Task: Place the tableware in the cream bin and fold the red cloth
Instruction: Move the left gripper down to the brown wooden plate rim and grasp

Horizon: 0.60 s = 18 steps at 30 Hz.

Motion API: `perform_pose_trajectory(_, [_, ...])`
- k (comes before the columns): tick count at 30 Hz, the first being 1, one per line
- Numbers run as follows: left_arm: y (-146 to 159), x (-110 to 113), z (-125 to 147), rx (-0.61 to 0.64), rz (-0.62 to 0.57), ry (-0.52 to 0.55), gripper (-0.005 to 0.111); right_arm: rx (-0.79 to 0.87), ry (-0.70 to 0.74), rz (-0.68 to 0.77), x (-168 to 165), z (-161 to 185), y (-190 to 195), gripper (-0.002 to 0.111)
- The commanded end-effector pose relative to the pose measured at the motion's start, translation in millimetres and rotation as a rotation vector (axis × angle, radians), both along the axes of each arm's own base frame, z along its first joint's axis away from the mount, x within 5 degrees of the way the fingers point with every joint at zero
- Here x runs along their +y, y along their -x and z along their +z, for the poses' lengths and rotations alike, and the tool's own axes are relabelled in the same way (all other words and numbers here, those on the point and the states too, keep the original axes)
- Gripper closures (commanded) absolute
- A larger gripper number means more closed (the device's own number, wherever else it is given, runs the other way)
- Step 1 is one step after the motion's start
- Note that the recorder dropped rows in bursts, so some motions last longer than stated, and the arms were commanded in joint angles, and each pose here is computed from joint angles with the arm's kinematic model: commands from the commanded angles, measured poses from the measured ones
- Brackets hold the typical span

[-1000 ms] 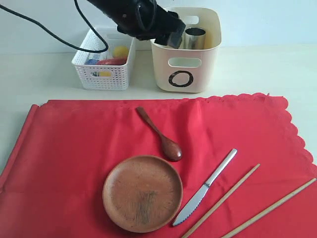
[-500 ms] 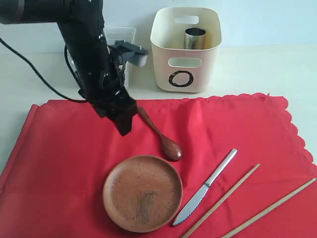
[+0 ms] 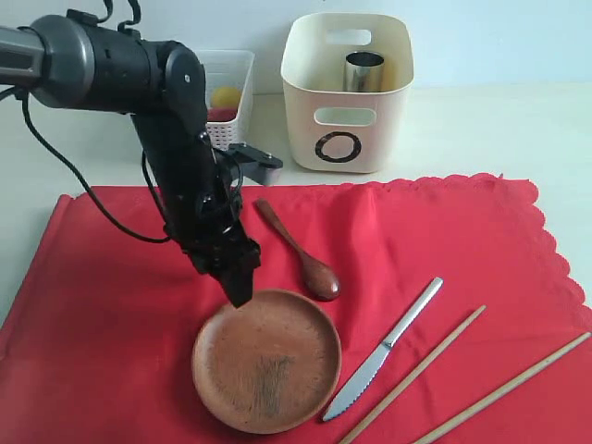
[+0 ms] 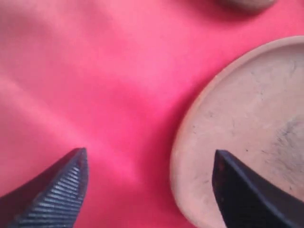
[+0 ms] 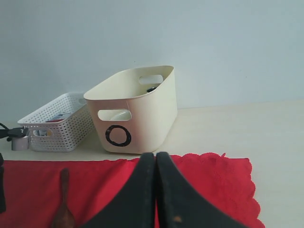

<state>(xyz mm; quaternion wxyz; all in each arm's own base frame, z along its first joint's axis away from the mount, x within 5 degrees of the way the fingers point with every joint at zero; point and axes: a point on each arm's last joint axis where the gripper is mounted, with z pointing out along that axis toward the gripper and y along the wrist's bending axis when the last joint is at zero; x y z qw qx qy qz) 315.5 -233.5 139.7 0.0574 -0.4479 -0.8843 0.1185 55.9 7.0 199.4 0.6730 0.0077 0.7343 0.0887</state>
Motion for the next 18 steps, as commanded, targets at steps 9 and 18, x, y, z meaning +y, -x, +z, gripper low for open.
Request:
perform_pose_trajectory(9, [11,-5,-34,0.119,-0.075,0.09,0.037,-0.011,0.007,0.001,0,0,0,0.108])
perform_pose_trajectory(18, [12,-4,-39,0.101,-0.089,0.095,0.05,-0.011,0.007,0.001,0,0,0,0.108])
